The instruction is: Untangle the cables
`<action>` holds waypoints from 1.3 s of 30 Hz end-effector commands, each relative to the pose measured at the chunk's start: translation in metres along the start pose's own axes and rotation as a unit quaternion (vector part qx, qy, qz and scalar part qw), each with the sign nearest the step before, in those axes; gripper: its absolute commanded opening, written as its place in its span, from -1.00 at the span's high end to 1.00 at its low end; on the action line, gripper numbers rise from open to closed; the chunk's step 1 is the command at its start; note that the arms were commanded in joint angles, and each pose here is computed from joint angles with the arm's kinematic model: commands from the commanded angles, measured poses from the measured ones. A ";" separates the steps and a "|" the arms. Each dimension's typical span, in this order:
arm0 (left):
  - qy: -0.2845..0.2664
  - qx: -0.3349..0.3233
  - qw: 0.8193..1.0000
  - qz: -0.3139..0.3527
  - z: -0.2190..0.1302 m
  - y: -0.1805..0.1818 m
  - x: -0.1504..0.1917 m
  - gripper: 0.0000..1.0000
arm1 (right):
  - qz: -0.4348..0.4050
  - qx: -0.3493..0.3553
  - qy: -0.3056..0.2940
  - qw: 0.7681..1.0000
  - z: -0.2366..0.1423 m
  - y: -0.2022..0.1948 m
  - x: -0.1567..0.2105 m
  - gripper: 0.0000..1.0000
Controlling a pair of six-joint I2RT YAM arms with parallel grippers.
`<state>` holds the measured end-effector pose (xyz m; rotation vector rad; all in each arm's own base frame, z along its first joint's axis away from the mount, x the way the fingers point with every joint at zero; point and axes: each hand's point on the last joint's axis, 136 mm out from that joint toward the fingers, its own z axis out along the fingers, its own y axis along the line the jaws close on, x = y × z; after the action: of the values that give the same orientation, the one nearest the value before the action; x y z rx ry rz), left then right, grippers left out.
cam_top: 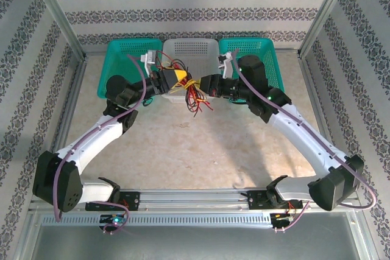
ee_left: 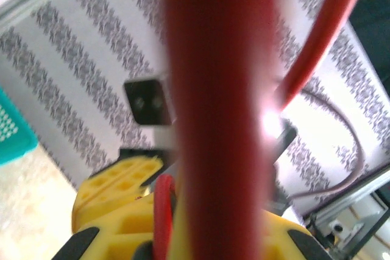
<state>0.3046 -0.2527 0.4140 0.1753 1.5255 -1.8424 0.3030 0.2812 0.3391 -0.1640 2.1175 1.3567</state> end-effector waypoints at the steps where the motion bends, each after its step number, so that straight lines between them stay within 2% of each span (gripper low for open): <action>1: -0.138 0.117 0.973 0.144 -0.021 -0.114 -0.048 1.00 | 0.075 -0.030 -0.023 0.996 0.014 -0.020 0.009 1.00; 4: -0.243 -0.023 0.946 0.213 -0.040 -0.081 -0.072 1.00 | 0.083 -0.066 -0.043 0.993 0.015 -0.011 0.028 1.00; 6: -0.326 -0.135 0.908 0.224 -0.069 -0.053 -0.089 1.00 | 0.081 -0.085 -0.047 0.992 0.018 -0.001 0.044 1.00; 7: -0.371 -0.166 0.890 0.208 -0.086 -0.043 -0.096 1.00 | 0.080 -0.089 -0.039 0.992 0.022 0.004 0.056 1.00; 8: -0.410 -0.166 0.875 0.198 -0.100 -0.038 -0.101 1.00 | 0.077 -0.095 -0.026 0.992 0.027 0.009 0.068 1.00; 9: -0.435 -0.153 0.868 0.185 -0.108 -0.036 -0.104 1.00 | 0.072 -0.103 -0.011 0.992 0.032 0.016 0.078 1.00; 13: -0.462 -0.150 0.862 0.147 -0.113 -0.015 -0.107 1.00 | 0.054 -0.147 0.017 0.988 0.034 0.048 0.094 1.00; 17: -0.498 -0.241 0.825 0.120 -0.145 0.023 -0.103 1.00 | 0.003 -0.195 0.035 0.980 0.018 0.100 0.096 1.00; 19: -0.486 -0.283 0.818 0.121 -0.151 0.037 -0.100 1.00 | -0.020 -0.216 0.035 0.976 0.007 0.125 0.089 1.00; 20: -0.472 -0.296 0.821 0.123 -0.150 0.043 -0.097 1.00 | -0.032 -0.226 0.034 0.973 0.002 0.138 0.085 1.00; 22: -0.430 -0.302 0.839 0.138 -0.138 0.053 -0.088 1.00 | -0.054 -0.233 0.023 0.971 -0.011 0.159 0.071 1.00; 24: -0.367 -0.296 0.869 0.151 -0.120 0.062 -0.072 1.00 | -0.085 -0.213 -0.005 0.973 -0.024 0.173 0.050 1.00; 27: -0.263 -0.266 0.916 0.147 -0.094 0.070 -0.039 1.00 | -0.096 -0.144 -0.057 0.983 -0.040 0.170 0.001 1.00; 30: -0.202 -0.241 0.943 0.108 -0.085 0.070 -0.011 1.00 | -0.076 -0.103 -0.082 0.988 -0.048 0.152 -0.049 1.00; 32: -0.164 -0.192 0.962 0.103 -0.075 0.052 0.002 1.00 | -0.073 -0.069 -0.084 0.991 -0.046 0.134 -0.078 1.00; 35: -0.111 -0.077 0.987 0.090 -0.054 0.000 0.012 1.00 | -0.042 -0.016 -0.086 0.995 -0.033 0.086 -0.115 1.00; 37: -0.094 -0.005 0.992 0.085 -0.044 -0.040 0.009 1.00 | -0.016 -0.001 -0.084 0.996 -0.021 0.054 -0.125 1.00; 39: -0.108 0.049 0.989 0.088 -0.041 -0.079 -0.004 1.00 | 0.003 0.004 -0.076 0.997 -0.003 0.026 -0.120 1.00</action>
<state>0.2890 -0.2077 0.4033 -0.0398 1.4021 -1.5399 0.3680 0.2695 0.4515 -0.0740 1.9706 1.3267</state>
